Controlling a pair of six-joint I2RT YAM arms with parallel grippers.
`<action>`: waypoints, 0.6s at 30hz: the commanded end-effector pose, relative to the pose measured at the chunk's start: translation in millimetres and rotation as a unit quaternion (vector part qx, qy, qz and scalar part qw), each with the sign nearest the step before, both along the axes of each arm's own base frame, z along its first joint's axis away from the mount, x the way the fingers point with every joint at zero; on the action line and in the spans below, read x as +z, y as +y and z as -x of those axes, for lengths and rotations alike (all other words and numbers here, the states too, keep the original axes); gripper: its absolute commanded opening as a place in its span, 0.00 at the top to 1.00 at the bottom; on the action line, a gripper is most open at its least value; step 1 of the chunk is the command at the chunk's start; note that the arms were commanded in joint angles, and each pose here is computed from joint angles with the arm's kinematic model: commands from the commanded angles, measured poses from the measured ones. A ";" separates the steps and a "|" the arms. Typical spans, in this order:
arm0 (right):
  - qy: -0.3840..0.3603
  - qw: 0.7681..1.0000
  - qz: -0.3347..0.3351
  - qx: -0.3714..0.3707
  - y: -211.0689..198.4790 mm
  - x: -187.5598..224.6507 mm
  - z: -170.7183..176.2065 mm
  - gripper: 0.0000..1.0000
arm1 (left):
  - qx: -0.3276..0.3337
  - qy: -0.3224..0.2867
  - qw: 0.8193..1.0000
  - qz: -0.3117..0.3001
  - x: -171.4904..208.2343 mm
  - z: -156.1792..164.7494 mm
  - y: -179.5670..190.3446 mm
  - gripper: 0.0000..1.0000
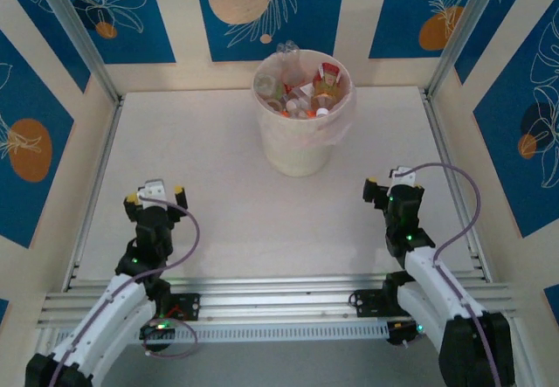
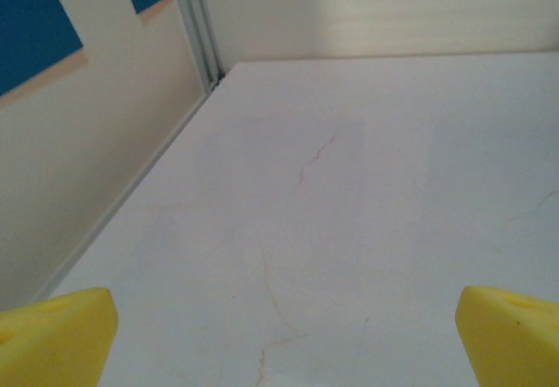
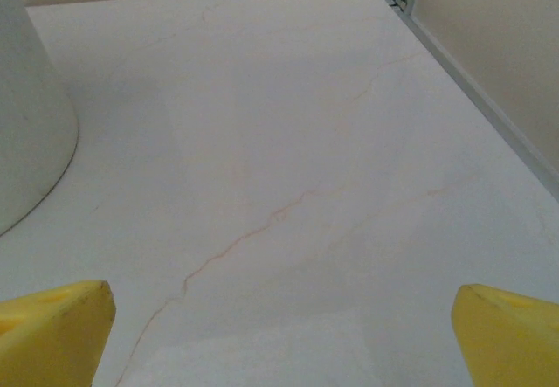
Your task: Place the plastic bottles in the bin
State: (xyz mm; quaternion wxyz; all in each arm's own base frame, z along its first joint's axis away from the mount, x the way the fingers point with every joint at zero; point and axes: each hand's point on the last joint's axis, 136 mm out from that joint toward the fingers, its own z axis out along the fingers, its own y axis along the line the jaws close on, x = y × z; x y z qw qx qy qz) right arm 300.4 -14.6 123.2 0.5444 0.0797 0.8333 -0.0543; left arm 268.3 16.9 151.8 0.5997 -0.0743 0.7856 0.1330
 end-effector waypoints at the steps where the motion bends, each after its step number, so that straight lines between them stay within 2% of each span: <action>1: -0.058 0.997 -0.022 0.036 13.0 17.5 -23.5 0.01 | -0.017 -0.044 0.999 0.024 11.7 -17.7 -1.7 0.01; 7: -0.051 0.997 -0.028 0.052 15.5 0.6 -53.1 0.01 | -0.021 -0.007 0.999 0.031 -20.1 -40.2 3.4 0.01; 13: -0.060 0.994 -0.042 0.081 20.7 1.7 -74.5 0.01 | -0.040 0.005 0.999 0.027 -24.8 -64.4 0.3 0.01; 18: -0.050 0.992 -0.057 0.103 27.0 -17.8 -87.3 0.01 | -0.049 0.002 0.998 0.028 -25.5 -83.0 1.3 0.00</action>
